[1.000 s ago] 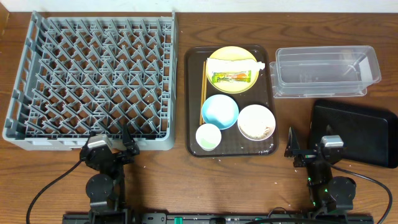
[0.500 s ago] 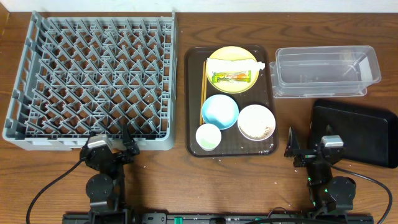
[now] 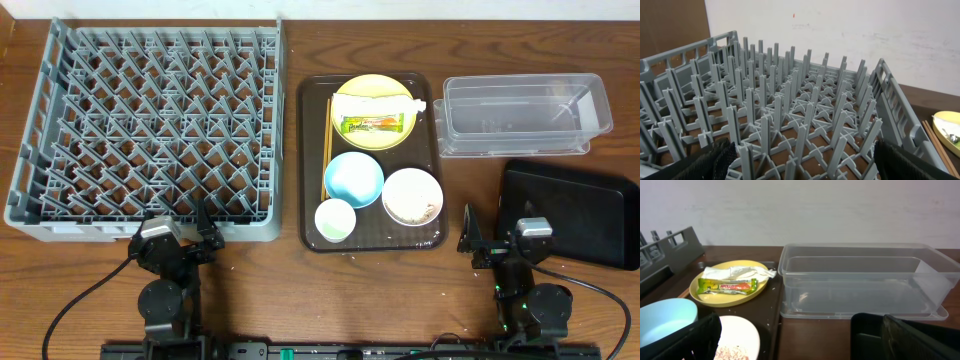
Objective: Sort waste into correct bins and load items into the dishwasher
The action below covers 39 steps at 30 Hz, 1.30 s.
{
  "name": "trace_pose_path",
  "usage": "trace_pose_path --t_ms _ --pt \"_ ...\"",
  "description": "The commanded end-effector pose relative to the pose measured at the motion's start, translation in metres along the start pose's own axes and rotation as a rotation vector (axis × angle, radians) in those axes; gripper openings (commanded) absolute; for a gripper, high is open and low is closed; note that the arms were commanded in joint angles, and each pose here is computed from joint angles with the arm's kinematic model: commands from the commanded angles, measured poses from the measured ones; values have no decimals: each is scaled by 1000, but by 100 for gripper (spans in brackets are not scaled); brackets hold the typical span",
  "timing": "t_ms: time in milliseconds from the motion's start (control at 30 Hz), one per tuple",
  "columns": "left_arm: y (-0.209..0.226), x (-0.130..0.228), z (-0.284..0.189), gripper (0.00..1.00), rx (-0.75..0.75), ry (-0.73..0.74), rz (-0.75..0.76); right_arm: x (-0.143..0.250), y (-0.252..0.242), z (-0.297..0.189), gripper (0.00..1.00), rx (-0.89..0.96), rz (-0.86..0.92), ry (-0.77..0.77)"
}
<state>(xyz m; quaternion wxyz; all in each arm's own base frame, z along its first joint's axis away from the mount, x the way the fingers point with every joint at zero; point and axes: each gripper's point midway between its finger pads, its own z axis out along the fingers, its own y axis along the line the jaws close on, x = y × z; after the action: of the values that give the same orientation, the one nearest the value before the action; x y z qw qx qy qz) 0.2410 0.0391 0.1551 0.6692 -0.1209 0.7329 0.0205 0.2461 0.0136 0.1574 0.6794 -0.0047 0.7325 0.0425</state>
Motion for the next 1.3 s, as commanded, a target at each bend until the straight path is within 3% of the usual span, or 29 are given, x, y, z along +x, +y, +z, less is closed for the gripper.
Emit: trace_pose_path --t_ms 0,367,700,933,1267 --pt "6 17 1 91 -25 43 7 0 1 0 99 1 13 -3" --pt "-3 -5 -1 91 19 -6 -7 -25 12 -3 99 -63 -30 -75" --pt "-18 -90 -14 91 44 -30 -8 -83 31 2 99 -155 -106 -52" --pt "-26 -137 -12 91 40 34 -3 -120 51 30 99 -264 -109 76" --pt "-30 -164 -3 91 22 132 6 -163 82 88 99 -453 -96 287"
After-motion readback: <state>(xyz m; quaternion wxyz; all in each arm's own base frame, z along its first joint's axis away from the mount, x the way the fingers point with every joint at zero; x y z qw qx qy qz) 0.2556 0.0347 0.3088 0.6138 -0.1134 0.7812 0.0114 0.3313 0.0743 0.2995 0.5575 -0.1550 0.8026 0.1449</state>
